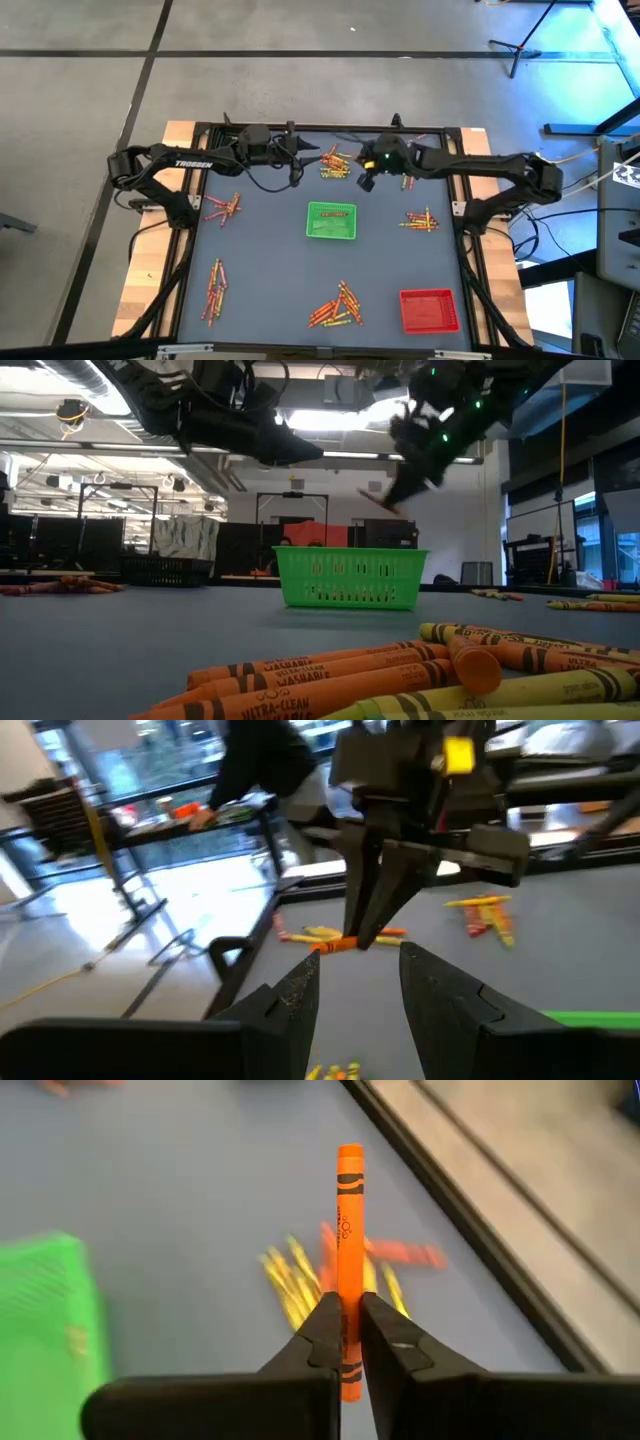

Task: Sort crayons
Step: Put the orange crayon into the red bin

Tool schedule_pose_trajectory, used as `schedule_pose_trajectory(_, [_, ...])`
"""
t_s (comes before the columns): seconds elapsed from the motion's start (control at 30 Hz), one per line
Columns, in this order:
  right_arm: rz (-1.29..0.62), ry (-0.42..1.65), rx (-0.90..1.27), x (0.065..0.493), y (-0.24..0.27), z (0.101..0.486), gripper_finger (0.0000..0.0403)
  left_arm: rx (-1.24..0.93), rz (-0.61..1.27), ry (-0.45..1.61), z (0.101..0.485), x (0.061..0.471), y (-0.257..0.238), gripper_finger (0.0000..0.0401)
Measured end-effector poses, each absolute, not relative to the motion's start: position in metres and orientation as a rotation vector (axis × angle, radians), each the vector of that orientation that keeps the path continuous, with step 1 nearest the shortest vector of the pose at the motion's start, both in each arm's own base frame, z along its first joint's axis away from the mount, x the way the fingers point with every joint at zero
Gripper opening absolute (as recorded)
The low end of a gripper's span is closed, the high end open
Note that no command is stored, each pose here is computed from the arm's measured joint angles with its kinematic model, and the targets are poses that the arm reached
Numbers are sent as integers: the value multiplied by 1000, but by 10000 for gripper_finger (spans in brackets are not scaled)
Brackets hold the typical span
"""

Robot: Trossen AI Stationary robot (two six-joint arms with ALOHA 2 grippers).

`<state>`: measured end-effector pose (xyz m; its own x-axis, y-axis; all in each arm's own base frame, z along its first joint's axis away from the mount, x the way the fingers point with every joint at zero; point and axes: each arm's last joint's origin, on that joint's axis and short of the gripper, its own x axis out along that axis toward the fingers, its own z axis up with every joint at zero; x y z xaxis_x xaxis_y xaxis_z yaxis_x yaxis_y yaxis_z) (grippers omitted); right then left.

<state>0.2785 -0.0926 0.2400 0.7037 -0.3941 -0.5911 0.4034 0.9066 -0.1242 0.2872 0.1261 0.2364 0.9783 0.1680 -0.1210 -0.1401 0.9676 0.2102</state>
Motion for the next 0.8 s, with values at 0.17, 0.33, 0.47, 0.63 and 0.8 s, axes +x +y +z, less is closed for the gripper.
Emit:
schedule_pose_trajectory(0.17, [-330, 541, -119, 293, -67, 250, 19, 200, 110, 132, 236, 287, 125, 123])
schedule_pose_trajectory(0.33, [-260, 486, -192, 302, -49, 252, 19, 177, 28, 147, 232, 289, 121, 123])
schedule_pose_trajectory(0.47, [-227, 454, -231, 311, -40, 249, 19, 171, -19, 181, 225, 295, 111, 123])
schedule_pose_trajectory(0.63, [-190, 446, -259, 317, -29, 244, 19, 199, -37, 172, 226, 297, 104, 123])
schedule_pose_trajectory(0.8, [-213, 449, -301, 317, -22, 244, 19, 202, -39, 171, 227, 297, 104, 123])
